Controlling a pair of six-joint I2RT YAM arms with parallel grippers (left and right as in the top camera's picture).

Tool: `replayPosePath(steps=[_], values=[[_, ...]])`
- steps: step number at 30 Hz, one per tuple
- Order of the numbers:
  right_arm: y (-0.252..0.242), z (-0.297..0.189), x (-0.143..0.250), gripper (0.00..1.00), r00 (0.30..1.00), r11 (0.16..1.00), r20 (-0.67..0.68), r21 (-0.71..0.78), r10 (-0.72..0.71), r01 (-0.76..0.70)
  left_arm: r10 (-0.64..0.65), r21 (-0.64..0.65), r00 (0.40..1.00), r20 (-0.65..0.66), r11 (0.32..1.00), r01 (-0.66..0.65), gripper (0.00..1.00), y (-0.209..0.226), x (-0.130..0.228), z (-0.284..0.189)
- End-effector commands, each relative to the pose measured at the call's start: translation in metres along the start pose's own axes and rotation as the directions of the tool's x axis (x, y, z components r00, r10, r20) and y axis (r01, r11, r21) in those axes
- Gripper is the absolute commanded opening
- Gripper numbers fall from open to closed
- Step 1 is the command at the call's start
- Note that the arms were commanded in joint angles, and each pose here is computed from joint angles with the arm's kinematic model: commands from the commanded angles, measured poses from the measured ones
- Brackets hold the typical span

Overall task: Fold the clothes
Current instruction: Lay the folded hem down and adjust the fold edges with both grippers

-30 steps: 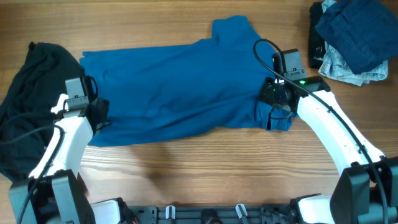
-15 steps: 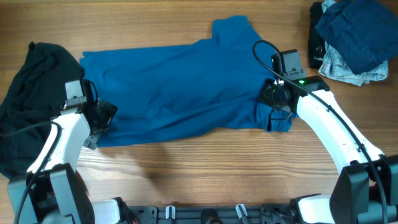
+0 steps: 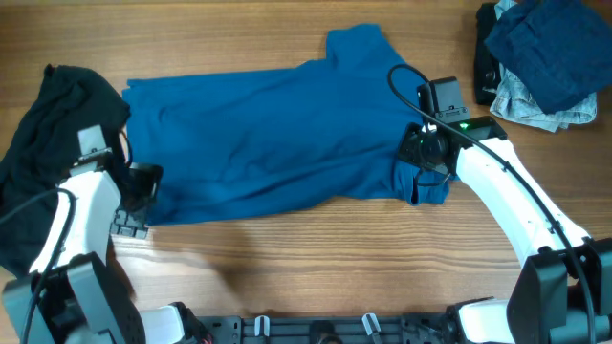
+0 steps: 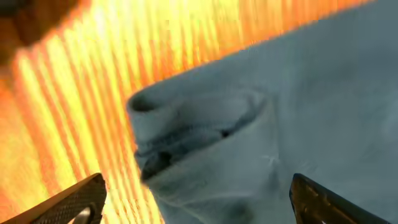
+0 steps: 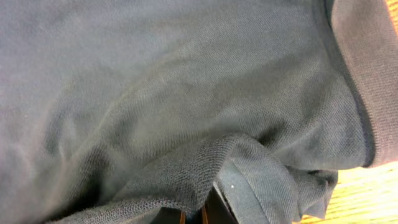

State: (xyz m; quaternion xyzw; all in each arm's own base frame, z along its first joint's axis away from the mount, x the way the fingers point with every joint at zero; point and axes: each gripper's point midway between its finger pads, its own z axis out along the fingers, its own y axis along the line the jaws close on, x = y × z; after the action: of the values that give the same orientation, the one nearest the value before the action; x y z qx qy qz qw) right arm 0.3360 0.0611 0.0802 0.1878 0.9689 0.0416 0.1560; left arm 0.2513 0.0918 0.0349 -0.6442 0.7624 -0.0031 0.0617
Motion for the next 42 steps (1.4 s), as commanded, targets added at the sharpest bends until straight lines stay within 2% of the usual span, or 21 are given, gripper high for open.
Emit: replayPosePath(steps=[1, 7, 9, 10, 13, 15, 16, 21, 27, 32, 42], values=[[0.002, 0.000, -0.005, 0.05, 1.000, 1.000, 0.003, -0.005, -0.006, 0.006, -0.125, 0.059, 0.992, -0.032, 0.990, 0.127, 0.96, -0.010, -0.003, -0.012], [0.001, 0.000, -0.004, 0.05, 1.000, 1.000, -0.001, -0.003, -0.006, 0.006, -0.145, 0.014, 0.981, -0.132, 0.989, 0.148, 0.94, -0.009, 0.014, 0.007], [0.001, 0.000, -0.003, 0.05, 1.000, 1.000, -0.004, -0.001, -0.006, 0.006, -0.150, 0.004, 0.978, -0.143, 0.988, 0.152, 0.89, -0.009, 0.015, 0.011], [0.001, 0.000, -0.003, 0.04, 1.000, 1.000, -0.005, -0.001, -0.007, 0.007, -0.150, 0.000, 0.978, -0.142, 0.988, 0.151, 0.83, -0.009, 0.015, 0.014], [0.001, 0.000, -0.003, 0.05, 1.000, 1.000, -0.004, -0.001, -0.007, 0.007, -0.150, -0.011, 0.979, -0.138, 0.989, 0.150, 0.78, -0.009, 0.013, 0.021], [0.000, 0.000, -0.003, 0.04, 1.000, 1.000, -0.006, 0.000, -0.007, 0.007, -0.149, -0.003, 0.980, -0.131, 0.989, 0.150, 0.63, -0.012, 0.011, 0.024], [0.000, 0.000, -0.003, 0.04, 1.000, 1.000, -0.006, 0.000, -0.007, 0.007, -0.149, 0.004, 0.980, -0.128, 0.989, 0.151, 0.51, -0.014, 0.010, 0.024], [0.001, 0.000, -0.004, 0.04, 1.000, 1.000, -0.003, 0.000, -0.007, 0.007, -0.149, 0.007, 0.982, -0.119, 0.989, 0.151, 0.04, -0.014, 0.009, 0.024], [0.004, -0.001, -0.025, 0.04, 0.996, 0.999, 0.084, -0.009, -0.039, 0.040, -0.145, 0.040, 0.984, -0.107, 0.988, 0.151, 0.04, -0.020, 0.005, 0.017], [0.012, -0.004, -0.055, 0.04, 0.981, 0.997, 0.192, -0.059, -0.030, 0.042, -0.138, 0.172, 0.989, -0.055, 0.974, 0.146, 0.04, -0.050, -0.012, 0.010], [0.007, 0.049, -0.038, 0.04, 0.996, 0.999, 0.075, -0.012, -0.042, 0.043, -0.142, 0.334, 0.990, 0.014, 0.934, 0.129, 0.04, -0.087, -0.035, 0.000]])
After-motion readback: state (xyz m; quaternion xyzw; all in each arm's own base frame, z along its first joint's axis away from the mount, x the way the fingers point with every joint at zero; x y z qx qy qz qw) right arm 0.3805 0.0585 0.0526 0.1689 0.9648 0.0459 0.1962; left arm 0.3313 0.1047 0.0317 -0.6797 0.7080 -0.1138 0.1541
